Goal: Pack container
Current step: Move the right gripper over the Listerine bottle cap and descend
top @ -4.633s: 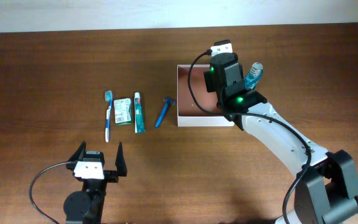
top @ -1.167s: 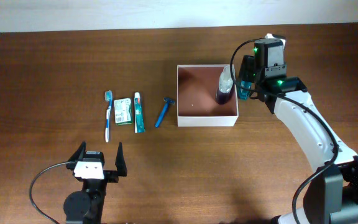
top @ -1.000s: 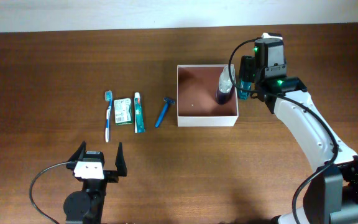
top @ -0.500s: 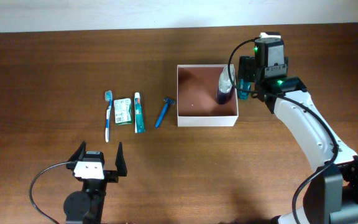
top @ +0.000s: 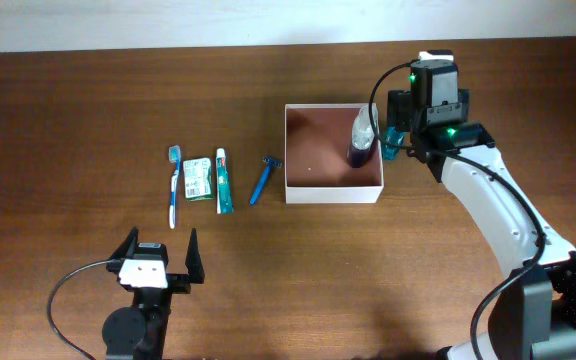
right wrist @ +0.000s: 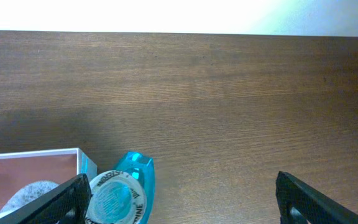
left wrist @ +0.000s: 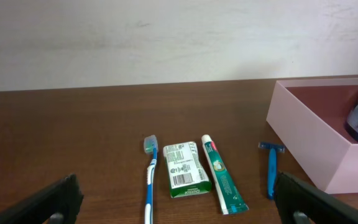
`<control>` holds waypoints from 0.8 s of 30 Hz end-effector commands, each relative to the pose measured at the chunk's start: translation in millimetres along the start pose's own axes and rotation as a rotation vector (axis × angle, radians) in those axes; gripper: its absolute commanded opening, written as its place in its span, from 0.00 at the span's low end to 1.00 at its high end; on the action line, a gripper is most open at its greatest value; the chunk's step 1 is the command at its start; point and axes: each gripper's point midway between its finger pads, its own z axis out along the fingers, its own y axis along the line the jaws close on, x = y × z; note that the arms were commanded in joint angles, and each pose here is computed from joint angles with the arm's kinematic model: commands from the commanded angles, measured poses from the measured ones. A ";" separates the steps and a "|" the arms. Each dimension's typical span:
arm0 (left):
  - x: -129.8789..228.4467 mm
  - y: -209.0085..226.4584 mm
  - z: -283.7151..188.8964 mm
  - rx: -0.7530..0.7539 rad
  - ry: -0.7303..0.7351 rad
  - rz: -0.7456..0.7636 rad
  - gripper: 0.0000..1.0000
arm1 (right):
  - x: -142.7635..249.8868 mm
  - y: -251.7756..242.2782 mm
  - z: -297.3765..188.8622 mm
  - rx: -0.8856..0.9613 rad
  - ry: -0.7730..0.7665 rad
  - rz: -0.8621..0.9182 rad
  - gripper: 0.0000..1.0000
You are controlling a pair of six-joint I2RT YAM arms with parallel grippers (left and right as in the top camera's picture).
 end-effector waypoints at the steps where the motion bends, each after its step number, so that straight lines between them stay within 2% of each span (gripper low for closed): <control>1: 1.2 -2.3 0.2 0.013 -0.001 0.019 0.99 | -31.8 -10.1 -26.6 0.013 -0.085 0.019 0.90; 8: 1.2 -2.3 0.2 0.014 -0.001 0.019 0.99 | -45.8 -14.8 -43.8 0.005 -0.128 0.037 0.89; 12: 1.2 -2.3 0.2 0.013 -0.001 0.019 1.00 | -34.0 -8.1 -36.7 -0.024 -0.081 0.100 0.88; 15: 1.2 -2.3 0.2 0.014 -0.001 0.019 0.99 | -20.4 15.9 -20.1 -0.125 -0.028 0.094 0.87; 24: 1.2 -2.3 0.2 0.013 -0.001 0.019 0.99 | 16.2 27.6 19.3 -0.107 0.085 0.082 0.84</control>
